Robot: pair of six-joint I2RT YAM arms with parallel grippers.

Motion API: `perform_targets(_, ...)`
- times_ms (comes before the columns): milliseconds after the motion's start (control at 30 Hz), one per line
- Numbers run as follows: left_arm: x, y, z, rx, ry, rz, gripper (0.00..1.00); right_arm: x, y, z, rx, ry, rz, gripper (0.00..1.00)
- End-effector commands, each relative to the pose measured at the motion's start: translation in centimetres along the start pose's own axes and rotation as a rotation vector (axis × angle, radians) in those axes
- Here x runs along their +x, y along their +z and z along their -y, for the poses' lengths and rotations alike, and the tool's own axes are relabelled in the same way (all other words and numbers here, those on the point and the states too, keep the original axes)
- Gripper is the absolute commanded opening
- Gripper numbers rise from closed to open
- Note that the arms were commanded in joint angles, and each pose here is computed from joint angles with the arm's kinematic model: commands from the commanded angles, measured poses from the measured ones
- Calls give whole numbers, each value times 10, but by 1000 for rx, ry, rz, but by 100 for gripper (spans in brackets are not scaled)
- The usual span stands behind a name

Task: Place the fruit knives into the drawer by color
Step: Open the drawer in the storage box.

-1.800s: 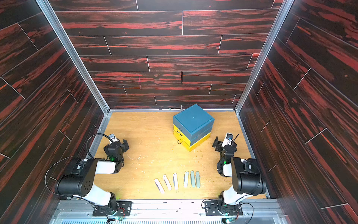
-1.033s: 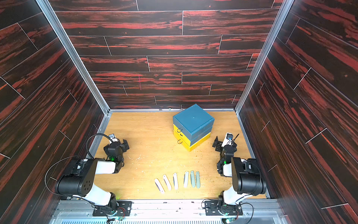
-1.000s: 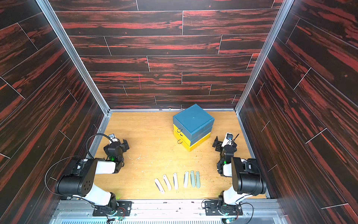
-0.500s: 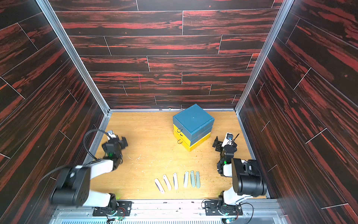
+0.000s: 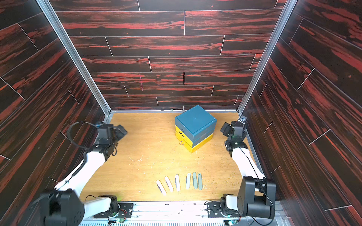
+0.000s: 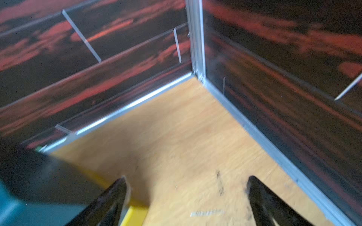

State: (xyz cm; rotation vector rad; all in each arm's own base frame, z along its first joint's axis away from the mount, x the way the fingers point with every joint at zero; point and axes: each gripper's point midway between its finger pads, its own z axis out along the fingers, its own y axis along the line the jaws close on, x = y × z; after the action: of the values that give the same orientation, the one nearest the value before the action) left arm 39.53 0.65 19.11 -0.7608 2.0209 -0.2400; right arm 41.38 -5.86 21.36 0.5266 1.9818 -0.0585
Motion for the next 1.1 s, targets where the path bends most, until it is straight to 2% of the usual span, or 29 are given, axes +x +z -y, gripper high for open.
perform_targets(0, 45, -12, 48, 185, -62, -203, 100, 8, -28, -7, -35, -4, -153, 98)
perform_targets(133, 66, -26, 94, 310, -74, -263, 100, -36, -55, -27, -97, -31, -133, 98)
perform_targets(267, 86, -27, 126, 389, -113, -339, 100, -59, -70, -62, -182, -83, -138, 98)
perform_targets(367, 103, -26, 146, 389, -69, -389, 100, -75, -84, -98, -275, -144, -97, 99)
perform_targets(533, 126, -32, 190, 481, -57, -455, 100, -81, -86, -140, -410, -165, -142, 98)
perform_targets(633, 138, -42, 223, 602, -97, -508, 100, -71, -80, -159, -466, -181, -194, 93)
perform_targets(733, 147, -48, 248, 705, -175, -553, 100, -57, -71, -172, -505, -190, -249, 76)
perform_targets(767, 148, -49, 255, 739, -205, -570, 94, -52, -68, -175, -512, -191, -268, 69)
perform_targets(833, 152, -50, 270, 811, -268, -599, 69, -40, -63, -182, -530, -193, -311, 52)
perform_targets(900, 156, -54, 285, 868, -280, -625, 68, -32, -61, -189, -541, -207, -334, 38)
perform_targets(1000, 166, -59, 298, 879, -252, -650, 59, -21, -59, -199, -549, -231, -352, 11)
perform_targets(1067, 173, -64, 304, 886, -227, -661, 57, -15, -58, -205, -556, -242, -366, 0)
